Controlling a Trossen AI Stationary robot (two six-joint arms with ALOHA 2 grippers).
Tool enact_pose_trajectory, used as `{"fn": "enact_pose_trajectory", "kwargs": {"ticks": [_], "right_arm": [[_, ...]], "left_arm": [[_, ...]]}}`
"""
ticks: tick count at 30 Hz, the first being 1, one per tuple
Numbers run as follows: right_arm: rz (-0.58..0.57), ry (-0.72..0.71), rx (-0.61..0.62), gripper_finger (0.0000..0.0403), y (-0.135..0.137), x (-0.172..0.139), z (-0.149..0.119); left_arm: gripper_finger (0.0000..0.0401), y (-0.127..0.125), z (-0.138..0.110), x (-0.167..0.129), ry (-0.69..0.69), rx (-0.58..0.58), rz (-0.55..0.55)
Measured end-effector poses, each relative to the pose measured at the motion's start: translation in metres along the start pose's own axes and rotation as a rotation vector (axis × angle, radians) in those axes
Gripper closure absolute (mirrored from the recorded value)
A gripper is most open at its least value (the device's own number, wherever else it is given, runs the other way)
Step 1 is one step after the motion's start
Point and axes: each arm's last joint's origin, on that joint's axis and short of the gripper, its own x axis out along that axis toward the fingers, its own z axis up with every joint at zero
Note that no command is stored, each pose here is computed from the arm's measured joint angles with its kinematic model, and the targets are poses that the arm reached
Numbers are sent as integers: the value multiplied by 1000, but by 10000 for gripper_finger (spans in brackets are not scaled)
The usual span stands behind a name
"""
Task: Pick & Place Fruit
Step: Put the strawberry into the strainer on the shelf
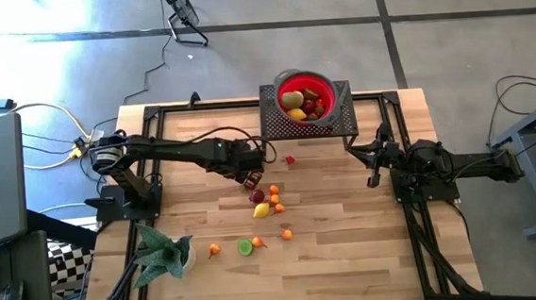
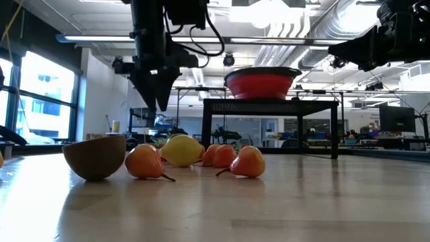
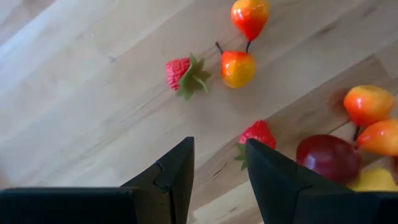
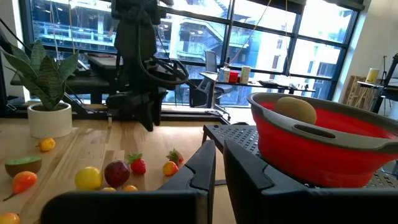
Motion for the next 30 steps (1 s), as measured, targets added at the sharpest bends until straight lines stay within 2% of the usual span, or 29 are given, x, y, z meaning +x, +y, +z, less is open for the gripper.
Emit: {"fn": "enact_pose_trajectory", "kwargs": {"ticks": [26, 30], "right_arm": [[-1, 0, 0, 377, 0, 0, 0], [0, 0, 0, 377, 0, 0, 0]], "left_arm": [[263, -2, -12, 37, -92, -114, -73], [263, 0, -14, 41, -116, -122, -47]]}}
